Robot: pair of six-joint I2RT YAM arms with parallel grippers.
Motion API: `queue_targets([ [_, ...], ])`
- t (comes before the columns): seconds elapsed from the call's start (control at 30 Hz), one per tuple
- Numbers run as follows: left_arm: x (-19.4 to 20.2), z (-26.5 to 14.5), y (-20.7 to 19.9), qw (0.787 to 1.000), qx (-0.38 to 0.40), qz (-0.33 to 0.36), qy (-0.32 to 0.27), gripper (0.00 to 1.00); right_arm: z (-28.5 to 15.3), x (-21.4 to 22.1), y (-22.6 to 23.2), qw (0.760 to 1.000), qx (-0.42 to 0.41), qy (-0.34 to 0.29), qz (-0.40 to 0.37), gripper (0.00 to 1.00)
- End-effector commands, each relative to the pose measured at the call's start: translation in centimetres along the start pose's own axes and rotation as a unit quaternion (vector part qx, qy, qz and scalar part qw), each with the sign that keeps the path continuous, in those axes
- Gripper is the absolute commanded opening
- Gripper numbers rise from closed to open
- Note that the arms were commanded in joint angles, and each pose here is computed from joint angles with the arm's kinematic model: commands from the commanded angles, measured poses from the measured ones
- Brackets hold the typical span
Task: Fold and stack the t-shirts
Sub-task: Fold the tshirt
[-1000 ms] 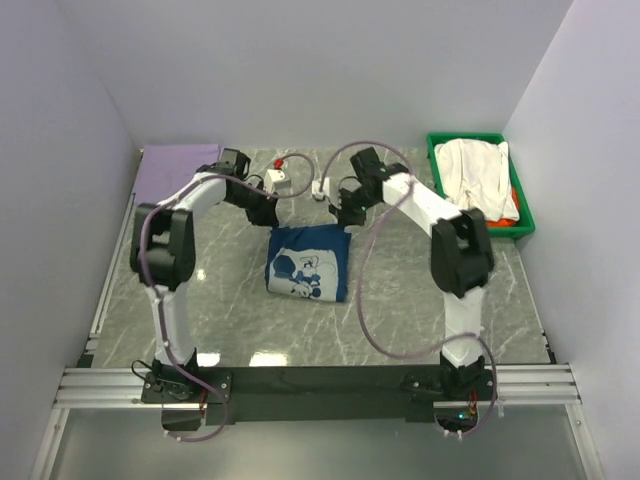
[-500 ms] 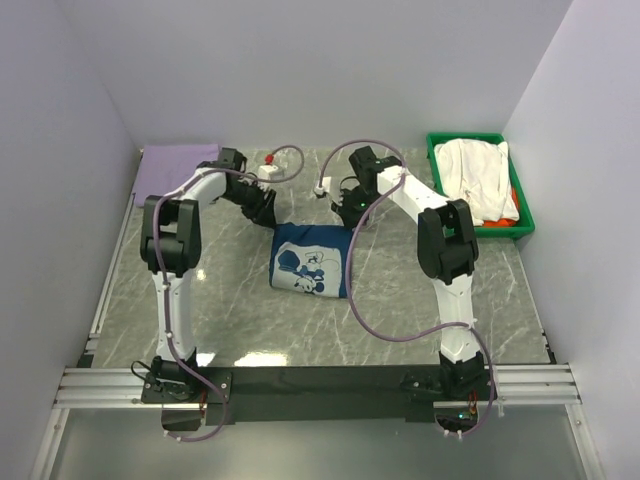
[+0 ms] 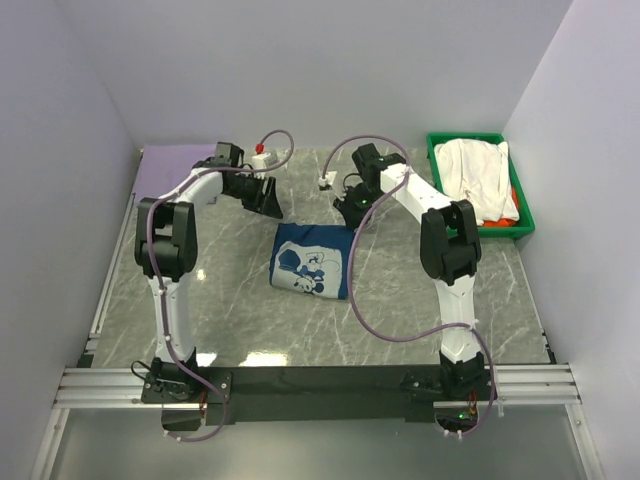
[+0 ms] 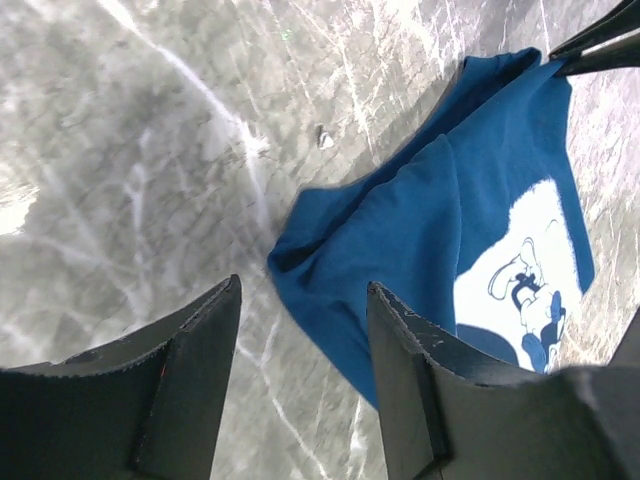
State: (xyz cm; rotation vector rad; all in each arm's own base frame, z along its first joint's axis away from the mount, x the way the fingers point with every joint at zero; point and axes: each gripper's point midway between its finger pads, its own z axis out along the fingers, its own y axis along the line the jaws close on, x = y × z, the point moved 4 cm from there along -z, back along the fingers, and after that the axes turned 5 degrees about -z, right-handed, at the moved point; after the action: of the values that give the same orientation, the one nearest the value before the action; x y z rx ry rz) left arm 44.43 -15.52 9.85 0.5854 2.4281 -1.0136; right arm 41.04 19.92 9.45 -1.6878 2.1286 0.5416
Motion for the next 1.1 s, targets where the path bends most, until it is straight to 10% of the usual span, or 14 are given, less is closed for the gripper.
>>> queue_targets([
  [0.0, -0.9, 0.5, -0.6, 1.0, -0.005, 0.0, -0.003, 0.58, -2.3, -1.1, -0.5, 0.999, 0.024, -0.003, 0.031, 0.19],
  [0.57, 1.4, 3.7, -0.3, 0.998, -0.04, -0.004, 0.05, 0.4, 0.5, 0.3, 0.6, 0.991, -0.038, 0.028, 0.128, 0.27],
  [0.83, 0.8, 3.2, -0.6, 0.999, -0.031, -0.004, 0.036, 0.02, 0.2, 0.6, 0.7, 0.99, -0.048, 0.023, 0.128, 0.0],
  [1.07, -0.9, 1.5, -1.1, 1.0, -0.01, 0.0, 0.002, 0.01, -2.4, 1.7, 0.6, 0.99, -0.044, 0.008, 0.13, 0.0],
])
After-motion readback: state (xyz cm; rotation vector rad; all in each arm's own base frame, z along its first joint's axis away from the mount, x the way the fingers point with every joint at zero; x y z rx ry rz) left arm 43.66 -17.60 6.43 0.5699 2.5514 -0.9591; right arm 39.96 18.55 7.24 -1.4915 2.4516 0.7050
